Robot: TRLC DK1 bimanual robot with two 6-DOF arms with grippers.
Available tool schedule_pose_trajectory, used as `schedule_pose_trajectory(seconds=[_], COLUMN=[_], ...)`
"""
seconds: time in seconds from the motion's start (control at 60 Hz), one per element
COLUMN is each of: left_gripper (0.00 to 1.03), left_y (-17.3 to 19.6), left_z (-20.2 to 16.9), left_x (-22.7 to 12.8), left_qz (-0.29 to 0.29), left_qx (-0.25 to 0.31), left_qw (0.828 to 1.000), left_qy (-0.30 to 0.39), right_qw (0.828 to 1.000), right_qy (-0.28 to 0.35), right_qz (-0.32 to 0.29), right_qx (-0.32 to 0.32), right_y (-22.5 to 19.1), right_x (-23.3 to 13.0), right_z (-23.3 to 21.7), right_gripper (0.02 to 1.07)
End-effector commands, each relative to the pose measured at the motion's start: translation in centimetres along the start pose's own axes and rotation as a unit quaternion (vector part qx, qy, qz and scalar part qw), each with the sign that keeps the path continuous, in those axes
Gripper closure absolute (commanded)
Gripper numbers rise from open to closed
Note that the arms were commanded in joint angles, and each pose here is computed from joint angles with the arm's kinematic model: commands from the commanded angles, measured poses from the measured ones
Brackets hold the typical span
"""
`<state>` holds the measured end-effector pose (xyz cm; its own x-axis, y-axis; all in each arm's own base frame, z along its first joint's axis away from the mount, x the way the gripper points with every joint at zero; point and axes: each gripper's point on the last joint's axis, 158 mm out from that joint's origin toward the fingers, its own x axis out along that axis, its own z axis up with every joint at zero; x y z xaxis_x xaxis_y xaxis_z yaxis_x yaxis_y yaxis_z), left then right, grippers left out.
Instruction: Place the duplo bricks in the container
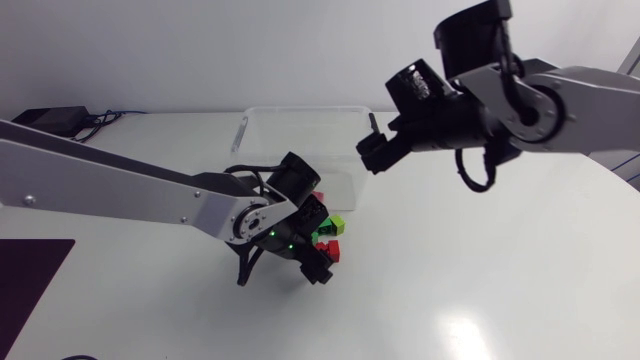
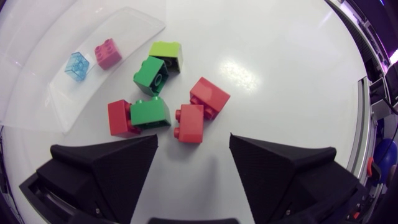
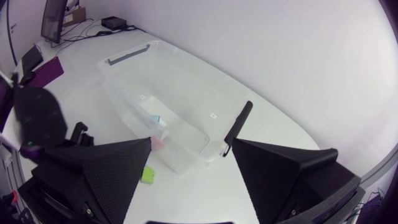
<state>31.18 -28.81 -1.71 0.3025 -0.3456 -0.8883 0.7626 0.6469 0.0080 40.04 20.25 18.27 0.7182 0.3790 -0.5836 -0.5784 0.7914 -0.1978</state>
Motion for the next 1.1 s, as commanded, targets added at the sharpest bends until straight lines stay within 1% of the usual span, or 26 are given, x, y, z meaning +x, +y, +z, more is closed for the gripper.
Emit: schedule_pose_trajectory(seconds=[0.0, 0.067, 0.133, 0.3, 0.35, 0.4, 0.45, 0.5, 0.533, 0.567, 0.6, 0.717, 0.767, 0.9, 1.017, 1.083], left_gripper=[0.25, 0.27, 0.27, 0.27, 0.34, 0.43, 0.49, 0.51, 0.54, 0.62, 0.67, 0.75, 0.77, 0.77, 0.77, 0.77], left_y=[0.6, 0.8, 0.9, 1.3, 1.5, 1.5, 1.5, 1.4, 1.4, 1.3, 1.3, 0.8, 0.4, 0.1, 0.5, 0.8], left_z=[0.6, 1.0, 0.9, 0.8, 0.9, 0.6, 0.1, -0.5, -0.8, -1.1, -1.2, -1.3, -1.3, -1.2, -1.2, -0.4], left_x=[0.6, 0.7, 0.9, 1.2, 1.2, 1.4, 1.9, 2.3, 2.5, 2.6, 2.7, 2.5, 2.0, -0.3, -4.0, -6.4], left_qz=[0.004, 0.005, 0.003, 0.001, 0.001, 0.001, -0.001, -0.002, -0.003, -0.004, -0.004, -0.006, -0.007, -0.005, 0.000, 0.006], left_qx=[0.004, 0.000, -0.004, -0.013, -0.019, -0.022, -0.023, -0.023, -0.022, -0.023, -0.024, -0.018, -0.015, -0.011, -0.016, -0.019], left_qw=[1.000, 1.000, 1.000, 0.999, 0.999, 0.999, 0.998, 0.998, 0.997, 0.997, 0.997, 0.997, 0.997, 0.998, 0.999, 1.000], left_qy=[-0.003, -0.006, 0.008, 0.037, 0.039, 0.047, 0.057, 0.066, 0.070, 0.074, 0.075, 0.075, 0.072, 0.054, 0.035, 0.007], right_qw=[1.000, 0.999, 0.999, 0.998, 0.998, 0.998, 0.998, 0.997, 0.997, 0.997, 0.997, 0.995, 0.993, 0.987, 0.984, 0.981], right_qy=[0.015, 0.019, 0.022, 0.035, 0.037, 0.040, 0.043, 0.044, 0.046, 0.053, 0.057, 0.073, 0.082, 0.106, 0.124, 0.143], right_qz=[0.021, 0.028, 0.033, 0.045, 0.049, 0.050, 0.051, 0.052, 0.053, 0.056, 0.057, 0.069, 0.084, 0.118, 0.128, 0.131], right_qx=[0.002, 0.000, -0.002, 0.007, 0.009, 0.012, 0.015, 0.017, 0.018, 0.020, 0.020, 0.017, 0.017, 0.000, -0.009, -0.005], right_y=[2.0, 2.8, 3.4, 4.8, 5.2, 5.4, 5.6, 5.8, 5.9, 6.2, 6.3, 7.2, 7.9, 9.7, 10.4, 11.0], right_x=[-1.9, -3.4, -4.7, -6.1, -6.4, -6.6, -6.7, -6.9, -7.0, -6.9, -6.7, -6.0, -5.5, -3.7, -1.3, 0.2], right_z=[-2.6, -3.7, -4.9, -8.1, -8.8, -9.5, -9.9, -10.4, -10.7, -11.4, -12.0, -13.6, -14.3, -15.7, -15.9, -15.9], right_gripper=[0.08, 0.08, 0.08, 0.08, 0.08, 0.08, 0.08, 0.08, 0.08, 0.08, 0.08, 0.08, 0.08, 0.08, 0.08, 0.08])
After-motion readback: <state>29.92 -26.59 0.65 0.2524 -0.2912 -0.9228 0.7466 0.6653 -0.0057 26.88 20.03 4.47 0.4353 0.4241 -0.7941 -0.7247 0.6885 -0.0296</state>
